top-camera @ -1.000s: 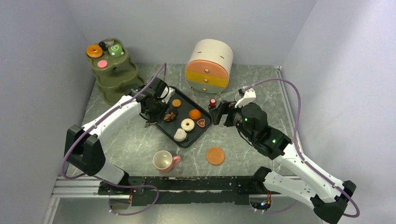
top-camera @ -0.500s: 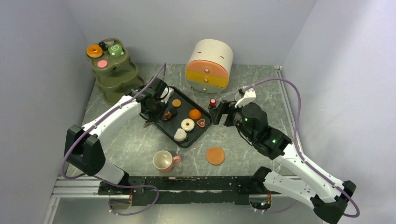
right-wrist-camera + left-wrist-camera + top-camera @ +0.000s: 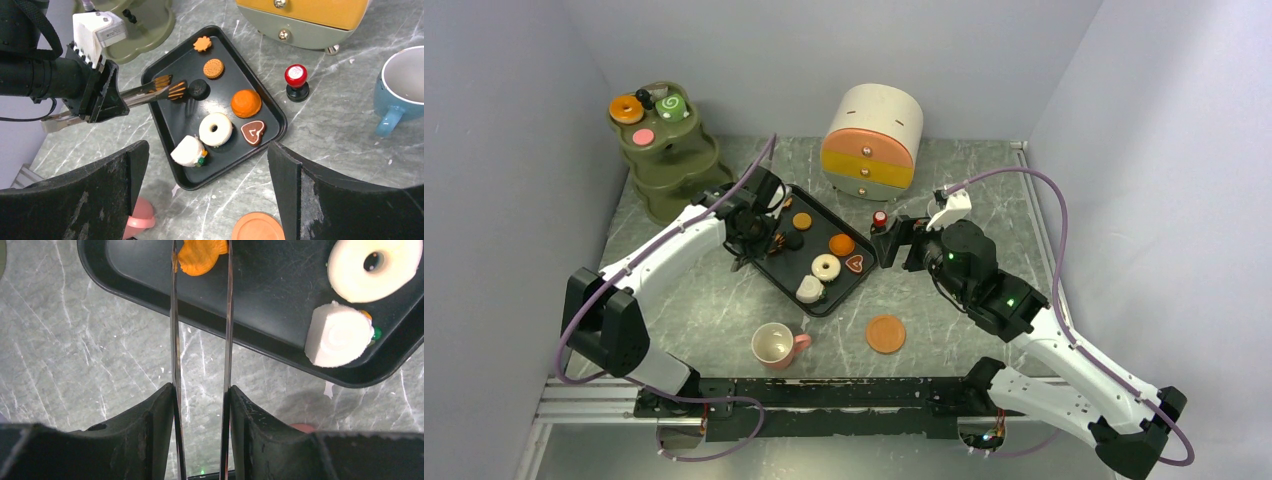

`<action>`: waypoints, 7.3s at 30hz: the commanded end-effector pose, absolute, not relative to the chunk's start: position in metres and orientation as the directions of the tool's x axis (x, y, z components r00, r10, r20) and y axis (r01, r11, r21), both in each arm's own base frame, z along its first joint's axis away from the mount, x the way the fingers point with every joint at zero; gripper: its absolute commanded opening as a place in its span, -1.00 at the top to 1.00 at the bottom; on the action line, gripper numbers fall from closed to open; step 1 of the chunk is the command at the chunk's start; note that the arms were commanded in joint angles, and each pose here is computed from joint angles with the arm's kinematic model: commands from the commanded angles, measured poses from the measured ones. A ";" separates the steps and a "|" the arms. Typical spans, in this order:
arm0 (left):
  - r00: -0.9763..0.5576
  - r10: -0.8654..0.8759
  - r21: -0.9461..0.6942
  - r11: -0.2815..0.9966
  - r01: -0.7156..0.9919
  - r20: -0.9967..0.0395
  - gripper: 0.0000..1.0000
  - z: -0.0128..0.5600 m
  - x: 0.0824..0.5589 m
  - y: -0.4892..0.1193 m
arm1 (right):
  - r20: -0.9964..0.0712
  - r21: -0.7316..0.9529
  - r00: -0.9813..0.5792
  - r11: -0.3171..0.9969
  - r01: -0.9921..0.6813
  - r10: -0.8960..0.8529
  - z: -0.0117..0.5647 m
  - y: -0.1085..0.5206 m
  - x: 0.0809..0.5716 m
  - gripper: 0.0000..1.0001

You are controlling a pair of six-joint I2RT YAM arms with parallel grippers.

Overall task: Serve the afternoon tea
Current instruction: Pick up the desert from the tray, then place the desert on the desert table, then pick up the desert from the tray.

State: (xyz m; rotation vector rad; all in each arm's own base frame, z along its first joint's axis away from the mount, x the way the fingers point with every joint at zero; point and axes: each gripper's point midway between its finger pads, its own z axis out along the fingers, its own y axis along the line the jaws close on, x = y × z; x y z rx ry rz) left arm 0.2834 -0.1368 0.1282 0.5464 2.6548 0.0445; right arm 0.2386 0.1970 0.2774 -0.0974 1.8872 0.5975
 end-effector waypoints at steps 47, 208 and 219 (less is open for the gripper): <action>-0.783 0.282 0.154 0.959 0.236 -0.555 0.24 0.168 0.311 -0.122 | -0.898 0.370 -0.367 0.866 -0.337 0.240 0.284 0.192 0.239 -0.85; -0.662 -0.092 -0.092 0.995 -0.036 -0.744 0.15 0.248 0.323 -0.019 | -0.906 0.373 -0.334 0.860 -0.347 0.259 0.296 0.184 0.233 -0.86; -0.688 0.021 -0.066 0.993 0.101 -0.725 0.15 0.237 0.315 -0.079 | -0.911 0.363 -0.324 0.870 -0.335 0.255 0.298 0.183 0.237 -0.86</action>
